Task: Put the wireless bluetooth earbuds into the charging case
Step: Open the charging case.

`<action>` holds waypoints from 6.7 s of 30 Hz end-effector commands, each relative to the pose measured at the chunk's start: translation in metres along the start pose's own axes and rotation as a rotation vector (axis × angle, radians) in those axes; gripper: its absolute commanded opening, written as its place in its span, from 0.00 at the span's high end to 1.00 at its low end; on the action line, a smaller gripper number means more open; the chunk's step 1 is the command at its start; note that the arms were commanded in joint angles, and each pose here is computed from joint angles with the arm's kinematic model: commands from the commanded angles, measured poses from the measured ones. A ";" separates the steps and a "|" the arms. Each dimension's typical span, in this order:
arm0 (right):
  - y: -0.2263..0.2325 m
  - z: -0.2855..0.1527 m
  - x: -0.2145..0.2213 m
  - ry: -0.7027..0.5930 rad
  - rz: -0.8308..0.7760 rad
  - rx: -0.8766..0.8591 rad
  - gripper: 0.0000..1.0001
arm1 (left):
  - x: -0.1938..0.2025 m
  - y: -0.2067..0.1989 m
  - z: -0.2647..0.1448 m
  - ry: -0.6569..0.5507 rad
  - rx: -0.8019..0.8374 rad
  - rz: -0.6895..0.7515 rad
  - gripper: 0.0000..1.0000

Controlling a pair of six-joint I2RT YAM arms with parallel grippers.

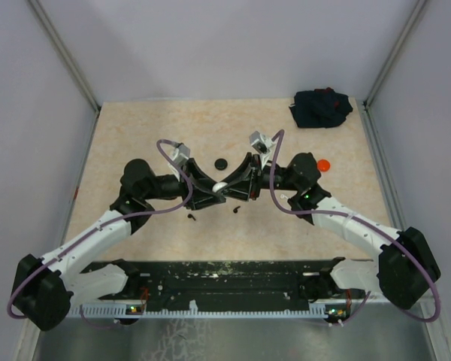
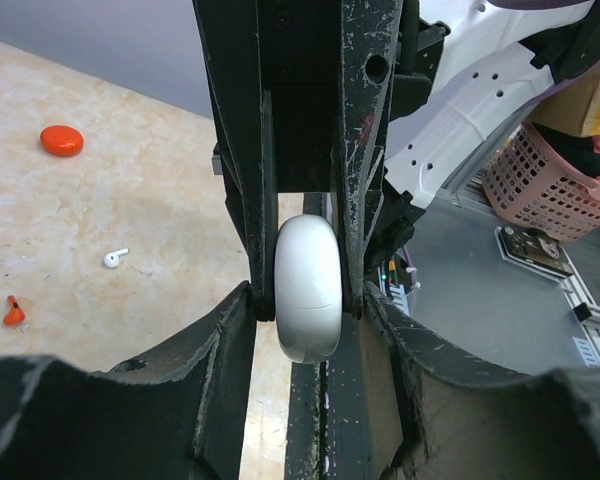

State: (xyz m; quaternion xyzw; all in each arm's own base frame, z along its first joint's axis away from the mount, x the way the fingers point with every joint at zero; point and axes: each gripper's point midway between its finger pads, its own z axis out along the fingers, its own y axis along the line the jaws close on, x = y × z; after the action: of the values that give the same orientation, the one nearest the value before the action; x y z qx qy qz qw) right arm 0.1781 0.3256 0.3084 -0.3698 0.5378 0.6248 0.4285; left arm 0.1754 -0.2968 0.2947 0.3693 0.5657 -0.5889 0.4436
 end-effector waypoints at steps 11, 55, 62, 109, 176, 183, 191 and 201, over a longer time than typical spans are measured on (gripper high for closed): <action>0.017 0.003 -0.035 -0.096 -0.112 -0.024 0.91 | 0.000 0.001 0.000 -0.009 0.006 -0.006 0.56; 0.018 -0.001 -0.026 -0.007 -0.134 0.017 0.59 | 0.008 -0.006 -0.010 0.135 0.033 0.169 1.00; 0.010 -0.005 -0.028 -0.006 -0.126 0.049 0.61 | 0.016 -0.012 -0.014 0.157 0.070 0.186 1.00; -0.004 -0.008 -0.007 0.056 -0.122 0.057 0.50 | 0.027 0.009 -0.012 0.218 -0.007 0.108 1.00; -0.013 -0.009 0.001 0.177 -0.161 0.096 0.70 | 0.030 -0.005 -0.014 0.230 0.082 0.112 0.92; -0.016 -0.015 -0.002 0.242 -0.230 0.166 0.85 | 0.031 -0.004 -0.014 0.235 0.074 0.106 0.67; -0.022 -0.024 -0.006 0.323 -0.317 0.299 0.88 | 0.033 -0.001 -0.015 0.223 0.051 0.089 0.48; -0.020 -0.030 -0.003 0.442 -0.370 0.349 0.89 | 0.035 0.002 -0.016 0.105 0.004 0.079 0.49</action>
State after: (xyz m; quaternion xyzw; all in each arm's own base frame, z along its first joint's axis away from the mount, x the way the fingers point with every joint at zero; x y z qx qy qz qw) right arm 0.1958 0.3018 0.2746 -0.4941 0.6543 0.3689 0.4379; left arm 0.1619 -0.2824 0.2423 0.4373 0.6011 -0.5401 0.3946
